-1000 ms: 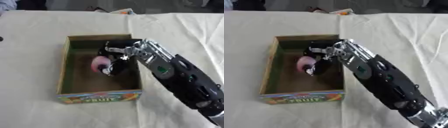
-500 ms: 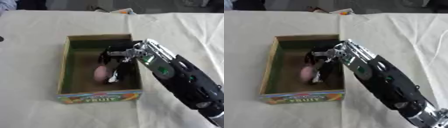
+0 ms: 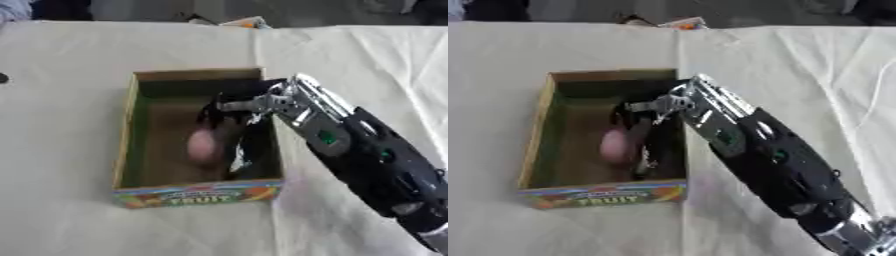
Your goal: Pick up objects on the table and place them in the box.
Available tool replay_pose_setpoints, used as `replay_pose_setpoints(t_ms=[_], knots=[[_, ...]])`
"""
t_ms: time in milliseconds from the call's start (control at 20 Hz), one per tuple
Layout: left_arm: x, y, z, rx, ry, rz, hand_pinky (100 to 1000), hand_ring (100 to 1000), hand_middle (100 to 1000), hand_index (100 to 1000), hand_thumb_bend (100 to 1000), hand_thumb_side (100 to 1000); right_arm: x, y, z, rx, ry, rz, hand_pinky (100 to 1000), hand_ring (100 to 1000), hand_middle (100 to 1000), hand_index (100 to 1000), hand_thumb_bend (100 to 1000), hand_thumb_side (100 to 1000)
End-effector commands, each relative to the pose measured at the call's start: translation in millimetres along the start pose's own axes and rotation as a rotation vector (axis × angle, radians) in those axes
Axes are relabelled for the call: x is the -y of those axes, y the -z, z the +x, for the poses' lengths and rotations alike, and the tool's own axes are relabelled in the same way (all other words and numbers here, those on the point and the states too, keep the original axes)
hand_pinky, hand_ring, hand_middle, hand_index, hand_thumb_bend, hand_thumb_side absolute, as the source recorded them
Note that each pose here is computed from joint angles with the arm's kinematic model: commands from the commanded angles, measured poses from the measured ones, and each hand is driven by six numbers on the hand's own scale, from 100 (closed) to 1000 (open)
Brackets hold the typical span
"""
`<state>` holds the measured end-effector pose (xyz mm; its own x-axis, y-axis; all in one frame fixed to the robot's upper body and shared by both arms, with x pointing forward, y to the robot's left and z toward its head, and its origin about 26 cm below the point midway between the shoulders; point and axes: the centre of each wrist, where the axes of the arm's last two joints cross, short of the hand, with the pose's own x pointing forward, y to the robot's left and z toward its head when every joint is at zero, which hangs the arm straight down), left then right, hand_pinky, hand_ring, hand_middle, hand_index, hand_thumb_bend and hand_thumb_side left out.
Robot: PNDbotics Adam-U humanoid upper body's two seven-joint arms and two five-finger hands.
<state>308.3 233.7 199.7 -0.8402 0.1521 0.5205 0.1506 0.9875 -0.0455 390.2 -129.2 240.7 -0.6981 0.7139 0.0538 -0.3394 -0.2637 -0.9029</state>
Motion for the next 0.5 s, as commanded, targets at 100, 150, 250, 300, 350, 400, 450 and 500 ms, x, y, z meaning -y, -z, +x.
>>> replay_pose_setpoints(t_ms=[100, 150, 250, 300, 350, 400, 450, 500], knots=[[1.9, 5, 6, 0.024, 0.000, -0.015, 491, 653, 558, 560, 100, 841, 19.3, -20, 4, 0.013, -0.020, -0.077, 616, 806, 725, 925, 705, 388], [1.9, 5, 6, 0.023, 0.001, -0.015, 491, 653, 558, 560, 100, 841, 21.6, -23, 5, 0.017, -0.019, -0.093, 616, 806, 728, 926, 700, 400], [1.7, 5, 6, 0.022, 0.002, -0.015, 490, 653, 558, 560, 100, 840, 26.1, -30, 8, 0.026, -0.018, -0.125, 616, 806, 731, 926, 704, 412], [1.6, 5, 6, 0.022, 0.002, -0.014, 490, 653, 558, 560, 100, 840, 28.1, -33, 10, 0.032, -0.016, -0.141, 617, 806, 731, 926, 704, 413], [1.4, 5, 6, 0.023, 0.003, -0.013, 490, 652, 558, 560, 100, 839, 30.8, -38, 12, 0.041, -0.013, -0.161, 618, 806, 732, 926, 706, 429], [1.2, 5, 6, 0.024, 0.003, -0.012, 490, 652, 558, 560, 100, 838, 33.1, -43, 14, 0.048, -0.011, -0.179, 618, 805, 732, 925, 706, 440], [1.1, 5, 6, 0.026, 0.003, -0.011, 490, 652, 558, 560, 100, 838, 35.5, -48, 16, 0.056, -0.010, -0.200, 617, 803, 731, 924, 706, 449], [0.8, 5, 6, 0.026, 0.004, -0.010, 490, 652, 558, 560, 100, 838, 37.7, -54, 17, 0.063, -0.008, -0.221, 616, 803, 731, 923, 707, 453]])
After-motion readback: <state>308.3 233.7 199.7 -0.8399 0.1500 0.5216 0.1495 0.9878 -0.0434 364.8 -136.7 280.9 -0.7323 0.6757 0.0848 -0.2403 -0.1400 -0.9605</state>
